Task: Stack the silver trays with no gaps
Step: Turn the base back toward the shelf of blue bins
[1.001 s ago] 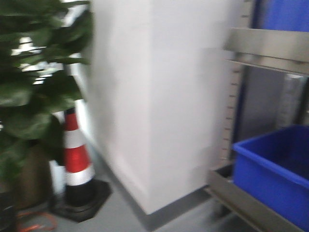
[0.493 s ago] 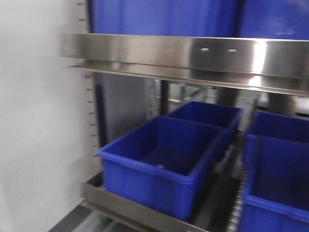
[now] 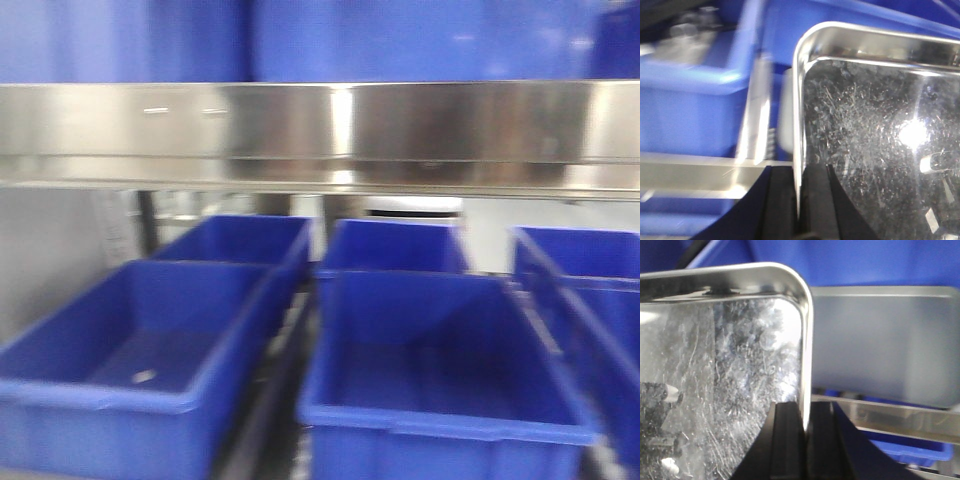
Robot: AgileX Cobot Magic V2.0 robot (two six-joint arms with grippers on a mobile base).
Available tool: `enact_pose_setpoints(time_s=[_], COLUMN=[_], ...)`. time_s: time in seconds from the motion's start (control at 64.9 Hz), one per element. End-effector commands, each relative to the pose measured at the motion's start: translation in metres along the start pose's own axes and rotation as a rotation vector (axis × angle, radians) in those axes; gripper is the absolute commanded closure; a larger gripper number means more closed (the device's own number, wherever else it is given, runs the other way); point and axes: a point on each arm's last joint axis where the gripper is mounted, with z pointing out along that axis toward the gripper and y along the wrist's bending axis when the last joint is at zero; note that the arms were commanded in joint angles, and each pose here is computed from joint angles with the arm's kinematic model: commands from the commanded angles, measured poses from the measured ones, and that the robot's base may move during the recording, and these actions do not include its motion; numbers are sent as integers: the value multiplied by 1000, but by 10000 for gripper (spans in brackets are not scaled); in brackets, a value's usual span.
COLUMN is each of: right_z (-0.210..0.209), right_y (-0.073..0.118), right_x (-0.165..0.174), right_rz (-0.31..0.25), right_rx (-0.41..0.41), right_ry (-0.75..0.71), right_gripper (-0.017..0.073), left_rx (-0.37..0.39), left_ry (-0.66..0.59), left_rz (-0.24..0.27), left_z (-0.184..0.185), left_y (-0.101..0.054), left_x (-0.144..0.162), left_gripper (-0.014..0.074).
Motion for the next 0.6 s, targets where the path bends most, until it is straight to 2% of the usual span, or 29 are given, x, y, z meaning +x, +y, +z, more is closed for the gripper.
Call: enact_pose_setpoints(time_s=[0.0, 0.585], right_z=[-9, -9], right_y=[-4, -4], right_x=[-5, -5], right_rz=[-24, -24], right_rx=[16, 16], right_ry=[-48, -48], right_gripper=[627, 627], left_rx=[-24, -25], left_ry=[-56, -57], left_rz=[15, 16], left_z=[-8, -8], left_y=[5, 5], left_x=[-7, -7], left_gripper=[610, 610])
